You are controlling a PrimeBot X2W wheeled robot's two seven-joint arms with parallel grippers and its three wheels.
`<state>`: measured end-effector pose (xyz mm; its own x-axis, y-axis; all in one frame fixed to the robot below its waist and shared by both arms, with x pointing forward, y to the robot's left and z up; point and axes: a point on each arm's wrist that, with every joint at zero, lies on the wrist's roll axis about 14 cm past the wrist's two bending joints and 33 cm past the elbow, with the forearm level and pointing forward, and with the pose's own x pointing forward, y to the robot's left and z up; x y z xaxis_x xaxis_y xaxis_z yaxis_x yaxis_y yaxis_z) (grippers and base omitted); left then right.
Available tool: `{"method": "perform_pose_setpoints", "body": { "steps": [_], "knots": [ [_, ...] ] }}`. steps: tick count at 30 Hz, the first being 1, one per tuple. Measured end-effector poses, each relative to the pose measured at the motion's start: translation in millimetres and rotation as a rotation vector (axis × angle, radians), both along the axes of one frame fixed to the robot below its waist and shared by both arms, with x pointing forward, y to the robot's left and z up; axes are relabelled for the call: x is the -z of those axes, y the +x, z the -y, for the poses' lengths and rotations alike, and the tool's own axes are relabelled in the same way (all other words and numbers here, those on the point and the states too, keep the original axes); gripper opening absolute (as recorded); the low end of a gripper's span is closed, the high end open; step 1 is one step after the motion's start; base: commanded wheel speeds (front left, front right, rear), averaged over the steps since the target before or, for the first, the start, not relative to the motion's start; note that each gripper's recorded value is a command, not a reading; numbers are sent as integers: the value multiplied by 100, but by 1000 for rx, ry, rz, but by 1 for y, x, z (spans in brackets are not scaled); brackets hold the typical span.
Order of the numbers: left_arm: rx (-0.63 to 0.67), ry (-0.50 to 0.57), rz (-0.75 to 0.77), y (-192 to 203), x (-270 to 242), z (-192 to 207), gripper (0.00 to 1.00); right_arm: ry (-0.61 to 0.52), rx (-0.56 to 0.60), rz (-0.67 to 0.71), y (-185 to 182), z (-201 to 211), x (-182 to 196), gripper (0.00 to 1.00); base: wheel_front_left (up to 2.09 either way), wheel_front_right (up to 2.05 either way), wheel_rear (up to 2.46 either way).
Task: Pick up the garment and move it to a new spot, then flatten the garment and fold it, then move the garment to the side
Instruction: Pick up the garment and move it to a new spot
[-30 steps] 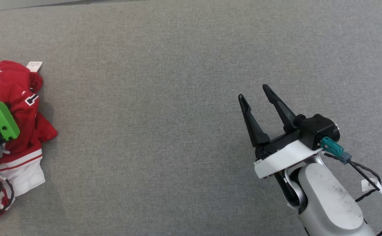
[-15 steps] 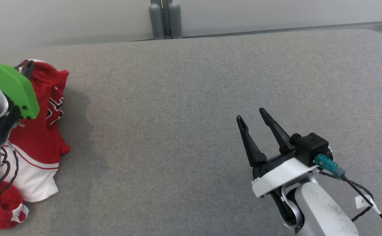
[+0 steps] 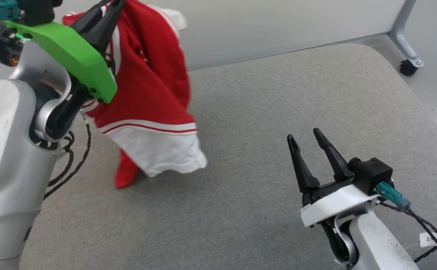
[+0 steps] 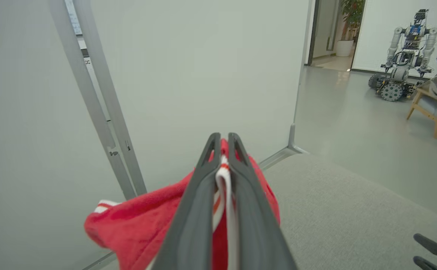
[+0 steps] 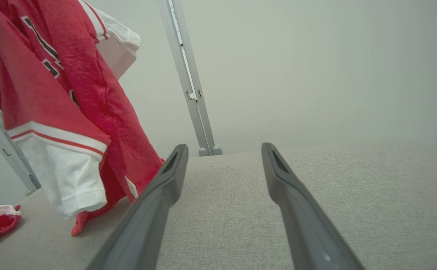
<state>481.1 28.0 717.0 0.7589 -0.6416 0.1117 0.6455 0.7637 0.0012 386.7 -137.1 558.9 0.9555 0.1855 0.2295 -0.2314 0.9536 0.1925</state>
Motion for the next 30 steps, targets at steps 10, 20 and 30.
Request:
{"method": "perform_pose_setpoints", "body": {
  "steps": [10, 20, 30],
  "knots": [
    [-65, -111, -271, 2, 119, -3, 0, -6, 70, -28, 2, 24, 10, 100, 0, 0, 0],
    [-335, -73, -433, -7, 244, -82, 100, -15, 15, -53, 10, 6, 20, 100, 0, 0, 0],
    [-427, -155, -206, -24, 206, -110, 100, -33, -15, -37, 5, 1, 15, 100, 0, 0, 0]
  ]
}}
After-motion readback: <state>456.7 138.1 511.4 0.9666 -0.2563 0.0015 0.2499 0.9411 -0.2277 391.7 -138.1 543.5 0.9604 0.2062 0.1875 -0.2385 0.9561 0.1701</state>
